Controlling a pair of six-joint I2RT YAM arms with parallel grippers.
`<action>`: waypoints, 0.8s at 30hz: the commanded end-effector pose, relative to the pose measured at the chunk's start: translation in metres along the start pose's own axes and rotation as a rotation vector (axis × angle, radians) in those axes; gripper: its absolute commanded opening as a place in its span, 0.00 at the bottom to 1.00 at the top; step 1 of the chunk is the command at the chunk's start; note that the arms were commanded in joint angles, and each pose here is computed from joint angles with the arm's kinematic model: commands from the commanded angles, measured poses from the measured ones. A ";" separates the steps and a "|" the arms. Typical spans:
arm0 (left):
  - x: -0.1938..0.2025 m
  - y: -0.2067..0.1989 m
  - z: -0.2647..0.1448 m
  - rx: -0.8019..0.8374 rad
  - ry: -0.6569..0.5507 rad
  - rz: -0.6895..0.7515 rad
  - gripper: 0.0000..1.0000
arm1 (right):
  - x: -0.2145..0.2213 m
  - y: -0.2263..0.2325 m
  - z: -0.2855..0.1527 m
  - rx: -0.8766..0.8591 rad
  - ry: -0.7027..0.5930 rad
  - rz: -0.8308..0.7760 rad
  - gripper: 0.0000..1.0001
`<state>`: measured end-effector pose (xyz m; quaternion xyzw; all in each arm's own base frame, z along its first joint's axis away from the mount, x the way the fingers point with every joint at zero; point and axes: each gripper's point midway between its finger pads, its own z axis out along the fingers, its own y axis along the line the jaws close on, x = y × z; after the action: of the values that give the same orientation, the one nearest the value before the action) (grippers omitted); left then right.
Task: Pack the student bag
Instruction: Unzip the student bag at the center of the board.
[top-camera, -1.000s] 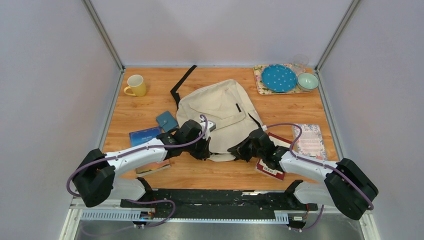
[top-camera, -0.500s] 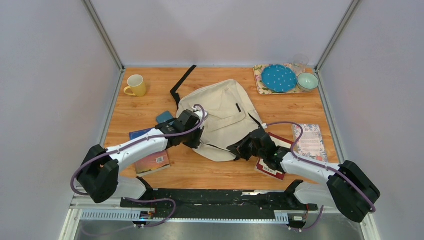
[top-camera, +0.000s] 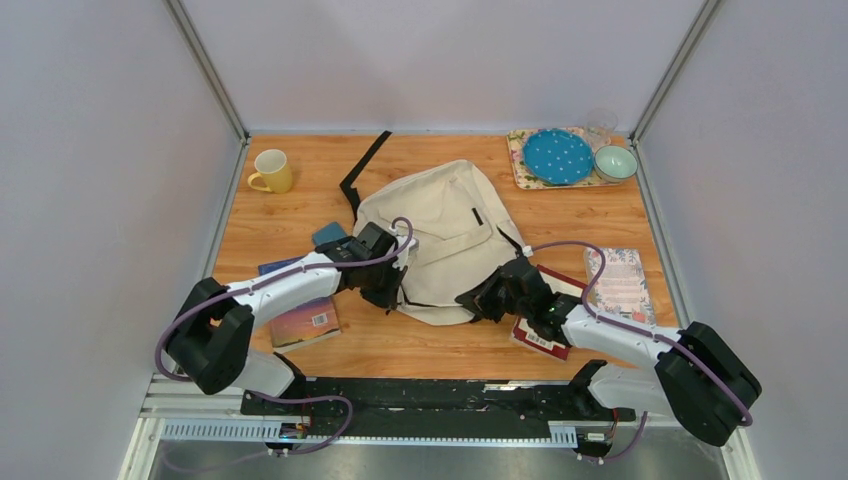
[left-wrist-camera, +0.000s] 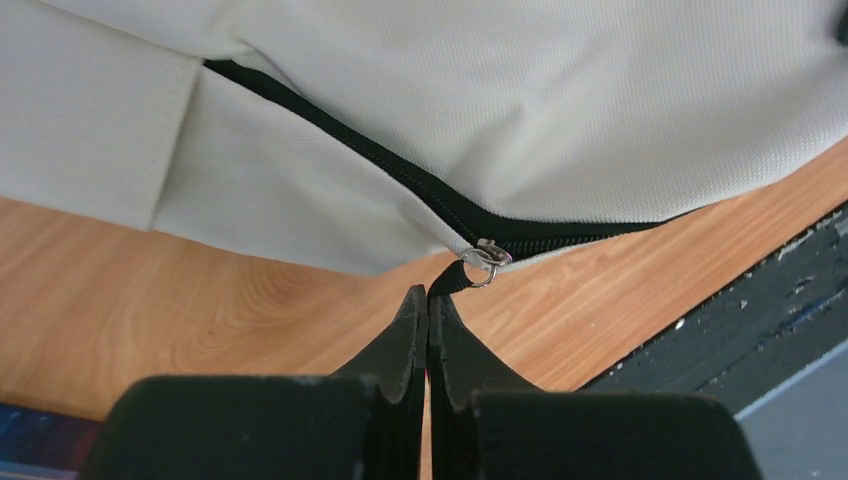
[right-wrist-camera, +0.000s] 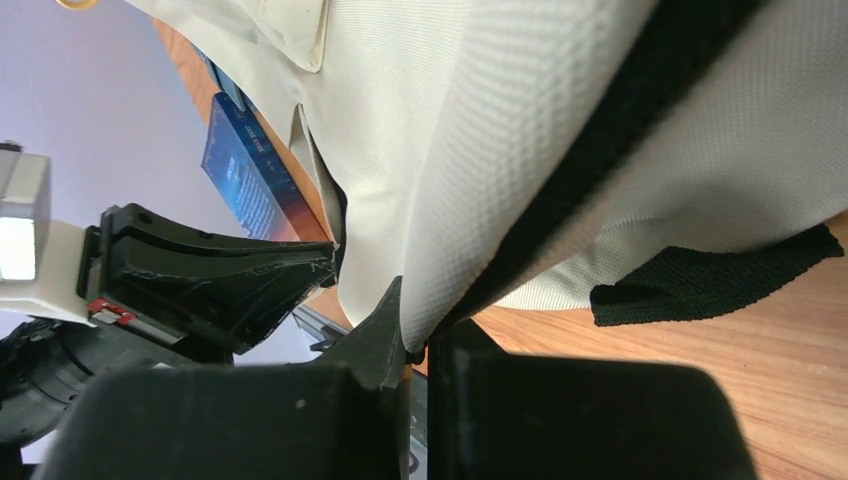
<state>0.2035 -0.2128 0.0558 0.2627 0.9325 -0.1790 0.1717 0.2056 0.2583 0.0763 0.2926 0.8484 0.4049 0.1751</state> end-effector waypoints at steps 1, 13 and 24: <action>0.049 0.023 0.003 -0.072 0.163 -0.020 0.00 | -0.010 -0.007 -0.002 0.028 -0.048 -0.088 0.00; 0.024 0.078 0.000 -0.335 0.130 -0.077 0.00 | -0.011 -0.031 -0.006 0.055 -0.060 -0.147 0.00; -0.005 0.096 -0.005 -0.379 0.064 -0.121 0.00 | -0.005 -0.022 -0.003 0.019 -0.029 -0.178 0.00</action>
<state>0.2411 -0.1948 0.0444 0.2082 0.9540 -0.1299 0.1720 0.2009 0.2548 0.0761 0.2349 0.8568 0.4092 0.2078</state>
